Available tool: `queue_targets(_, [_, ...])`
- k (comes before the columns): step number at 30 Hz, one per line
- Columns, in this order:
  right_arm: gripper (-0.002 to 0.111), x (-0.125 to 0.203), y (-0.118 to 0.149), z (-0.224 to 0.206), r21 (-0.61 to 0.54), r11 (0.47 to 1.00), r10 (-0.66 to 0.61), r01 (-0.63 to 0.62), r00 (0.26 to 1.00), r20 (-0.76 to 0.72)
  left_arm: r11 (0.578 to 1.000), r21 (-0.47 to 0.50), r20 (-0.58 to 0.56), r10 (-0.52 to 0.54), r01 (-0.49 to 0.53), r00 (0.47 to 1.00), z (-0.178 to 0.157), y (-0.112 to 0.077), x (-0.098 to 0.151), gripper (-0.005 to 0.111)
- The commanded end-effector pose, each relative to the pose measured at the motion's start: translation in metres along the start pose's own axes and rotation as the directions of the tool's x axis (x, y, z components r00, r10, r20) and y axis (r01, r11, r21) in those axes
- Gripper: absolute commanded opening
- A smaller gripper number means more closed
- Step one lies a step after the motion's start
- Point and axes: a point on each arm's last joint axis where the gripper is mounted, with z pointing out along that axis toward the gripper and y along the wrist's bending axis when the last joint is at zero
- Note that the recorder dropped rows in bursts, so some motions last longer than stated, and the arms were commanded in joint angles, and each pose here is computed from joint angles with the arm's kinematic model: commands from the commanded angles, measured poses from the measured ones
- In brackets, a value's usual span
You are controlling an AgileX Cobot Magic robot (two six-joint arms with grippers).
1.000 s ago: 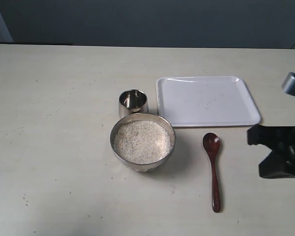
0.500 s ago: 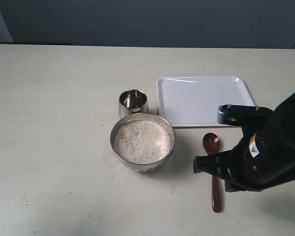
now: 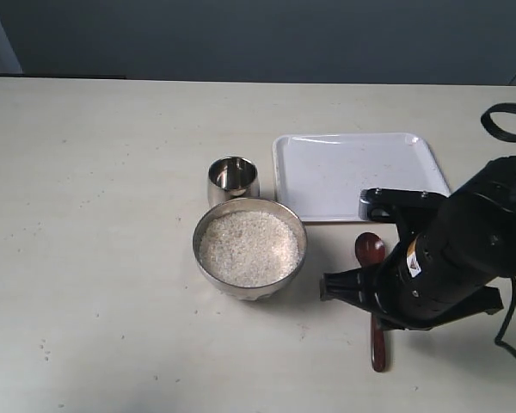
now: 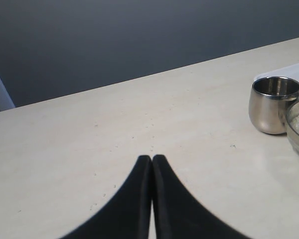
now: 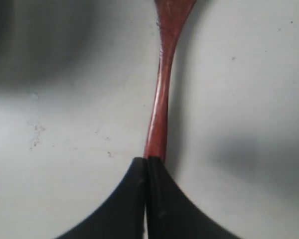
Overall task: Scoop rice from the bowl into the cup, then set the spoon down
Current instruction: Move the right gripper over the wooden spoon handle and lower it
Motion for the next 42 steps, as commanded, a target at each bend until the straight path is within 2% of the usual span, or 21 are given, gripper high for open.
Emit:
queue_targets(1, [-0.001,0.0006,-0.0012,0.0043,0.021,0.999,-0.035,0.035,0.999,-0.001,1.0,-0.002,0.02,-0.005,0.005,1.0,-0.0005,0.0003,-0.0022,0.001])
queue_targets(3, [-0.001,0.0006,-0.0012,0.0049,0.022,0.999,-0.035,0.035,0.999,-0.004,1.0,-0.002,0.02,-0.005,0.005,1.0,-0.0005,0.0003,-0.0022,0.001])
queue_targets(5, [0.005,0.0009,-0.0014,0.0065,0.028,0.999,-0.035,0.036,0.999,-0.01,1.0,-0.002,0.02,-0.005,0.005,1.0,-0.0005,0.0003,-0.0022,0.001])
queue_targets(7, [0.018,0.001,-0.0015,0.0086,0.033,0.999,-0.036,0.037,0.999,-0.018,1.0,-0.002,0.02,-0.005,0.005,1.0,-0.0005,0.0003,-0.0022,0.001])
queue_targets(10, [0.044,0.0013,-0.0017,0.0101,0.038,0.999,-0.036,0.037,0.999,-0.025,1.0,-0.002,0.02,-0.005,0.005,1.0,-0.0005,0.0003,-0.0022,0.001])
queue_targets(12, [0.057,0.0015,-0.0017,0.011,0.04,0.999,-0.035,0.036,0.999,-0.029,1.0,-0.002,0.02,-0.005,0.005,1.0,-0.0005,0.0003,-0.0022,0.001])
queue_targets(14, [0.062,0.0014,-0.0014,0.0119,0.039,0.999,-0.033,0.034,0.999,-0.029,1.0,-0.002,0.02,-0.005,0.005,1.0,-0.0005,0.0003,-0.0022,0.001])
queue_targets(27, [0.053,0.001,-0.0011,0.012,0.036,0.999,-0.033,0.034,0.999,-0.025,1.0,-0.002,0.02,-0.005,0.005,1.0,-0.0005,0.0003,-0.0022,0.001])
queue_targets(42, [0.053,-0.0015,0.0014,0.012,0.009,1.0,-0.028,0.028,1.0,0.003,1.0,-0.002,0.02,-0.005,0.005,1.0,-0.0005,0.0003,-0.0022,0.001])
